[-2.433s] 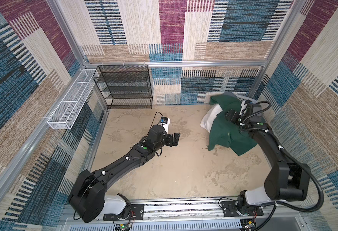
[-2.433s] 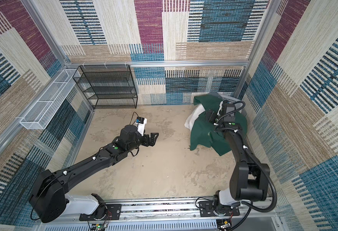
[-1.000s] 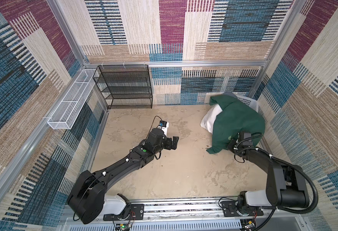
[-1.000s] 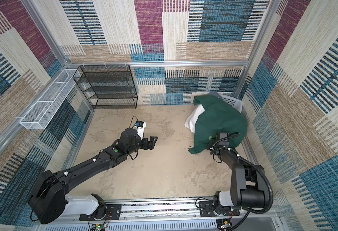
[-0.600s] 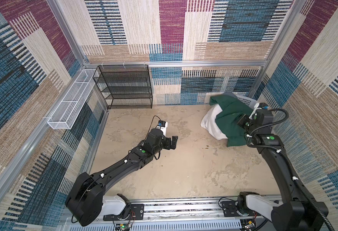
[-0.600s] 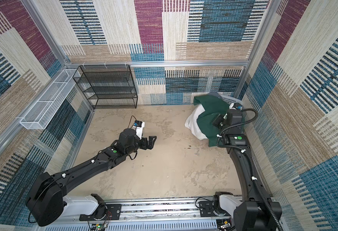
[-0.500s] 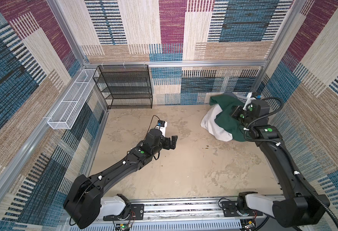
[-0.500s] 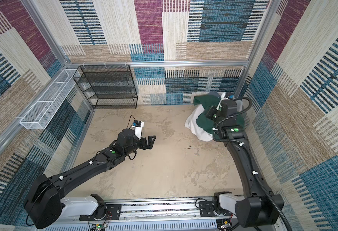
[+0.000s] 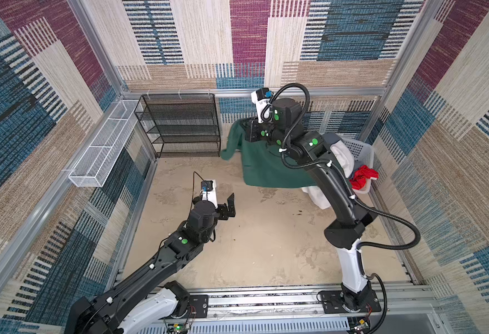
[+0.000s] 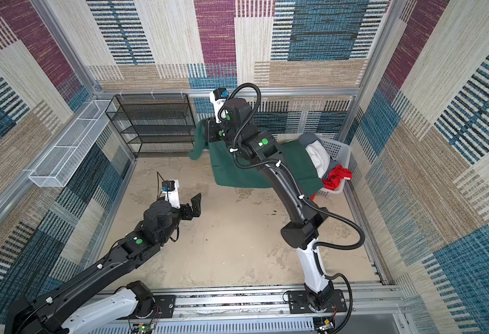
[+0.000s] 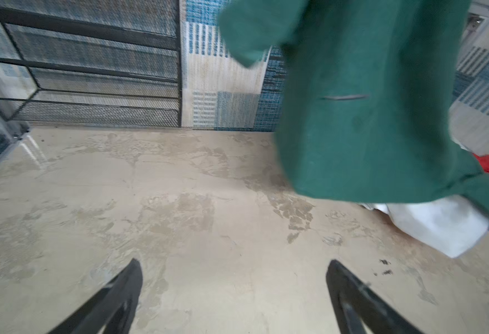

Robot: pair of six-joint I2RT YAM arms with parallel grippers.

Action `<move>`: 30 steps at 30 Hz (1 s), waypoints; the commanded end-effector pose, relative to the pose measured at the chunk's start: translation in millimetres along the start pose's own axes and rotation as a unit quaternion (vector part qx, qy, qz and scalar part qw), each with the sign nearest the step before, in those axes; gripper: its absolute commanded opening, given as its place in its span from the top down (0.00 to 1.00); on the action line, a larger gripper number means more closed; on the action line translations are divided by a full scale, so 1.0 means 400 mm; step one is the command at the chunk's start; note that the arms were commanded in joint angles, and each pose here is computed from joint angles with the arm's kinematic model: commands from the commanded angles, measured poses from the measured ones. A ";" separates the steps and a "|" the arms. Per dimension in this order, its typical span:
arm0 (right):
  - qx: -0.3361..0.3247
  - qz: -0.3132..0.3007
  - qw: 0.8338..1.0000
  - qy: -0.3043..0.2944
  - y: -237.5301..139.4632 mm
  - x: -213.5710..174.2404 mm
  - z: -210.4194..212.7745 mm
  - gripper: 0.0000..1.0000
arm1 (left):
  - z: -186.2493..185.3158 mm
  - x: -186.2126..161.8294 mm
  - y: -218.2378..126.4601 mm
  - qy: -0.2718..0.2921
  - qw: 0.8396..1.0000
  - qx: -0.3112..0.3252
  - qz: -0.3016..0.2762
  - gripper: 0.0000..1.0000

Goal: Fold and stack the t-shirts
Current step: 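Lift the green t-shirt high and drape it onto the floor with the right gripper, then drag the green t-shirt toward the robot with left gripper while right gripper releases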

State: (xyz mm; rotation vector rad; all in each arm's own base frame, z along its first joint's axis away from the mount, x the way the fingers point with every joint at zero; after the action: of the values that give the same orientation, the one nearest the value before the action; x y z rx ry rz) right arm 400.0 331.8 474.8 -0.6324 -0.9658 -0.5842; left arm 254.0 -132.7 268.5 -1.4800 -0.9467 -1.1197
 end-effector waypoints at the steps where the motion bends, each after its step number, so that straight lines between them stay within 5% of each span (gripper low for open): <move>1: -0.035 0.070 0.997 -0.002 0.043 -0.090 -0.046 0.20 | 0.031 -0.002 -0.010 0.004 0.999 0.044 -0.004 0.00; 2: -0.052 0.077 0.996 -0.001 0.047 -0.108 -0.062 0.01 | 0.033 -0.005 -0.010 0.005 0.999 0.046 -0.001 0.00; 11: -0.150 0.035 0.988 0.034 -0.087 -0.146 -0.213 0.02 | -0.001 -0.041 0.051 0.018 0.999 0.032 0.030 0.01; 16: -0.203 0.010 0.975 0.088 -0.222 -0.201 -0.351 0.02 | -0.040 -0.102 0.125 0.045 0.994 0.017 0.103 0.00; 30: -0.321 0.006 0.932 0.166 -0.505 -0.409 -0.528 0.02 | -0.130 -0.367 0.308 0.098 0.940 -0.020 0.327 0.00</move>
State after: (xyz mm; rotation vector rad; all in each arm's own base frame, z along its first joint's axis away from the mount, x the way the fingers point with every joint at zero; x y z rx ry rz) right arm 308.9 77.0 289.2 -1.1035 -0.4565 -0.9436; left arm 324.9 -201.5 112.5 -1.4778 -0.3200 -0.8097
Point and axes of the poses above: each gripper's point midway between its finger pads, its own y axis out along the fingers, its own z axis along the line the jaws close on, x = y × z, the point moved 6 cm from there along -y, back along the fingers, and after that the axes turned 6 degrees about y, right-handed, at the moved point
